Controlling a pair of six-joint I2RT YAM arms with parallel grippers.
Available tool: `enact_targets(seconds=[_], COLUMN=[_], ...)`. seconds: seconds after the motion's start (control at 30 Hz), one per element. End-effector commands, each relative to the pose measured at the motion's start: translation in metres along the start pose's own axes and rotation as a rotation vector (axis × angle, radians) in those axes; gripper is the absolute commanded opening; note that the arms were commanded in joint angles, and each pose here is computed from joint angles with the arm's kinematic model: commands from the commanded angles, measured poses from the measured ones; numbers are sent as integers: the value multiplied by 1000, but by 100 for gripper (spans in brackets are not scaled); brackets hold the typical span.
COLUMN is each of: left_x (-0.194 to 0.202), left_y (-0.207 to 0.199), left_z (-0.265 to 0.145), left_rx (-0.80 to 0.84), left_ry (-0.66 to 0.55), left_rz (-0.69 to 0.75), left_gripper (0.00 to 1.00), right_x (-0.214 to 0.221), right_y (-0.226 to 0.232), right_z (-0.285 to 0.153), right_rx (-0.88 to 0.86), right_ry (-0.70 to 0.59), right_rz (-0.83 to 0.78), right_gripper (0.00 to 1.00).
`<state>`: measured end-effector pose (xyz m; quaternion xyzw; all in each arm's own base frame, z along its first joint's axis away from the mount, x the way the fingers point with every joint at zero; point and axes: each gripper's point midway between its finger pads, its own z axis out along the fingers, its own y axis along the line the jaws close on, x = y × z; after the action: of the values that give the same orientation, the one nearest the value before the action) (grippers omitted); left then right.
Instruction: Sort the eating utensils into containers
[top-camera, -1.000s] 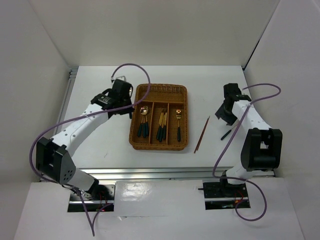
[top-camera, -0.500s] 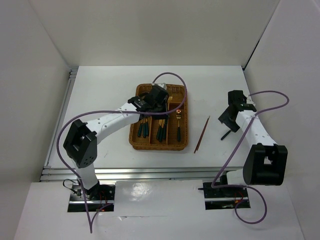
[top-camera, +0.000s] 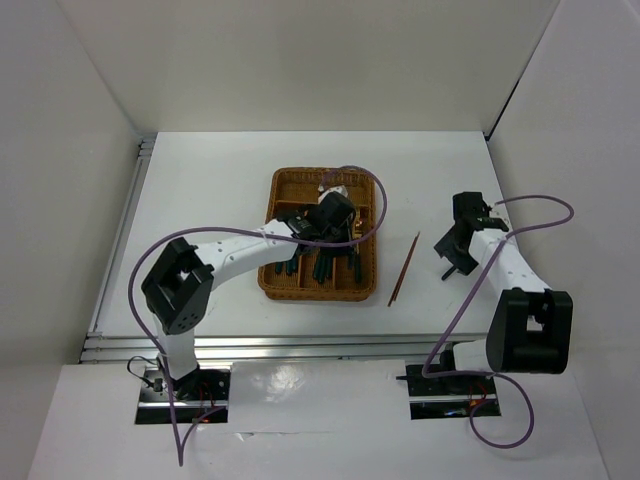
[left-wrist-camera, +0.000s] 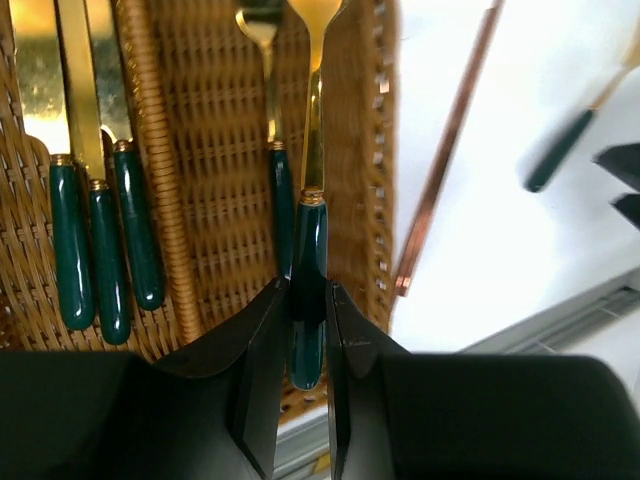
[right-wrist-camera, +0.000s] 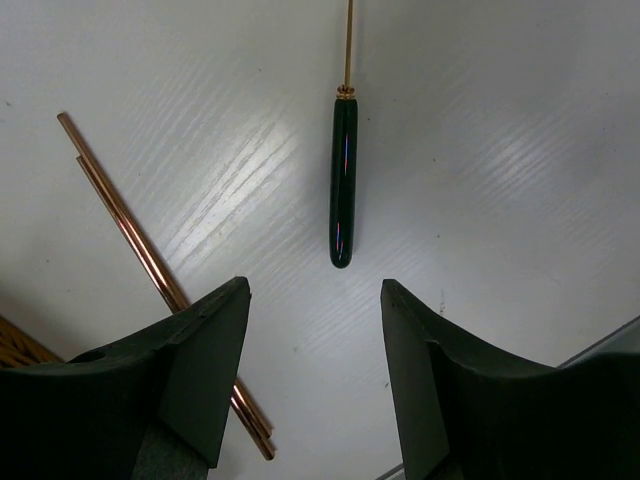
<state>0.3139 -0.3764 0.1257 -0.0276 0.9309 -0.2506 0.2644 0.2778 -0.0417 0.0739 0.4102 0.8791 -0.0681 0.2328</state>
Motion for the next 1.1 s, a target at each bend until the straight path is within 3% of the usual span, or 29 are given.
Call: enact_targets(seconds=[0.0,0.37,0.73,0.83,1.07], left_x=[8,24,14,-10,-87], left_y=[0,10,1,-15,-26], left_z=[12,41,29,7,-53], left_rx=[-20,-66,-69,-54,74], left_ry=[-16,19,25,7,-124], left_rz=[-38,-14,34,89,146], left_gripper=[18,24,64,71,74], right_x=[-10,-11,-2,-7,-5], right_y=[4,-1,-14,-16,-17], right_z=[-2,0,14,10,17], right_rx=[-36,-20,64,79,95], right_ry=[-54,-77,-54,-65,-64], right_rz=[39,40,20,29,25], right_gripper=[63,63,63,63,56])
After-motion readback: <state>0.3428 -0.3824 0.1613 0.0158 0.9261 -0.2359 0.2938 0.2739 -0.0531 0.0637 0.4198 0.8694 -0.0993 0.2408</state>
